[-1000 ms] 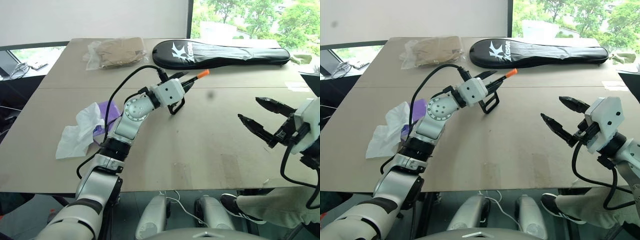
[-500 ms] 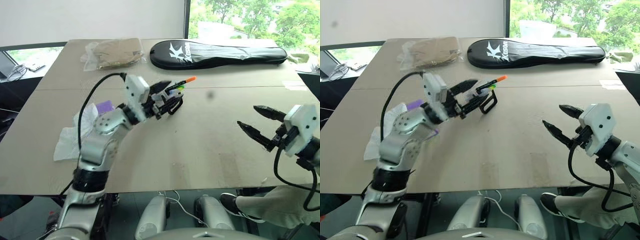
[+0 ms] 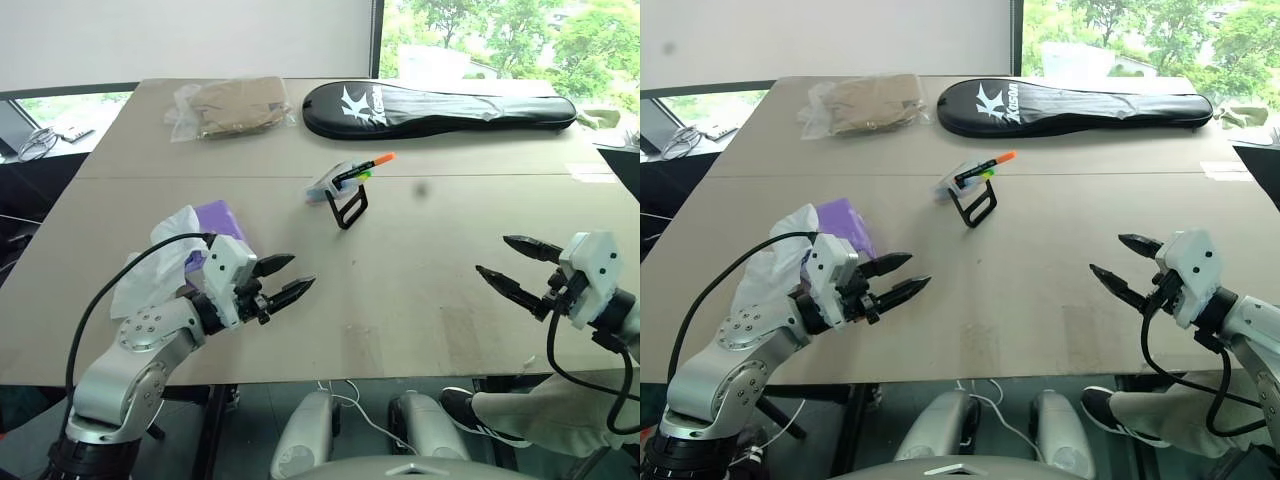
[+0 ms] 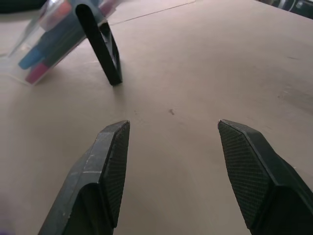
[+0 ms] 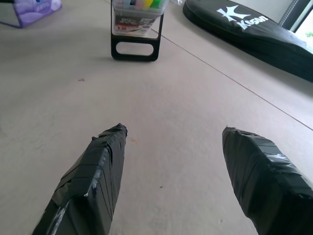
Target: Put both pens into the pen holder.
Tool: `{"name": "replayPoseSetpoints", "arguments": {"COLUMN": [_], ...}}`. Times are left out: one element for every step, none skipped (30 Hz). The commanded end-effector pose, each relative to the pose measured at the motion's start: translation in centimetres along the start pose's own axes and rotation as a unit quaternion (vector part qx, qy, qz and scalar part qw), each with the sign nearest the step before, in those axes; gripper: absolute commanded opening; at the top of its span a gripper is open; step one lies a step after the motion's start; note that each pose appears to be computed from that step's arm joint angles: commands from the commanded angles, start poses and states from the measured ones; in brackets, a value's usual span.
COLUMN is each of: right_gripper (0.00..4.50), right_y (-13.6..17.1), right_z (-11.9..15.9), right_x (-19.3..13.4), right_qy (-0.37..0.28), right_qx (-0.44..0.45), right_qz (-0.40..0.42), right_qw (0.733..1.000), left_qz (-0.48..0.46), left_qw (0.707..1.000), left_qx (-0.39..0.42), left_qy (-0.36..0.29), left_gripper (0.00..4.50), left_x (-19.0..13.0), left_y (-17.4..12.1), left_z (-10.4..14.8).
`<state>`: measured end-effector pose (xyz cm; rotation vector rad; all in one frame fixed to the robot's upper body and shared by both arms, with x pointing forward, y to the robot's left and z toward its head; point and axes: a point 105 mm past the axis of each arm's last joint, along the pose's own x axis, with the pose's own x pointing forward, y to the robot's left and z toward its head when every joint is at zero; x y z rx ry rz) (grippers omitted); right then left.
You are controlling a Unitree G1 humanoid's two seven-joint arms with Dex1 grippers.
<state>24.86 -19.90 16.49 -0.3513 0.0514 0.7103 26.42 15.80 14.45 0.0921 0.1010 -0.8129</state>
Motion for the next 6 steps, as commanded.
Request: {"name": "replayPoseSetpoints", "arguments": {"right_gripper": [3.35, 3.35, 3.35, 3.35, 3.35, 3.35], "right_y": [0.1, 0.2, 0.4, 0.5, 0.5, 0.5], "right_z": [1.2, 1.1, 1.0, 0.7, 0.5, 0.4], "right_x": [0.2, 0.2, 0.2, 0.0, -0.2, -0.3], "right_qy": [-0.024, -0.024, -0.02, -0.014, -0.009, -0.007], "right_qx": [-0.018, -0.018, -0.019, -0.021, -0.024, -0.025], "right_qz": [-0.001, 0.001, 0.003, 0.004, 0.004, 0.005], "right_qw": [1.0, 1.0, 1.0, 1.0, 1.0, 1.0], "left_qz": [-0.023, -0.031, -0.036, -0.043, -0.045, -0.045], "left_qw": [0.999, 0.999, 0.999, 0.999, 0.999, 0.999], "left_qx": [0.025, 0.022, 0.014, 0.01, 0.007, 0.0], "left_qy": [-0.014, -0.003, 0.008, 0.018, 0.024, 0.027], "left_gripper": [2.94, 2.94, 2.94, 2.94, 2.94, 2.94], "left_x": [0.3, 0.2, -0.1, -0.4, -0.7, -0.9], "left_y": [-1.2, -1.5, -1.7, -1.9, -1.9, -1.9], "left_z": [1.6, 1.1, 0.6, 0.2, 0.0, -0.1]}}
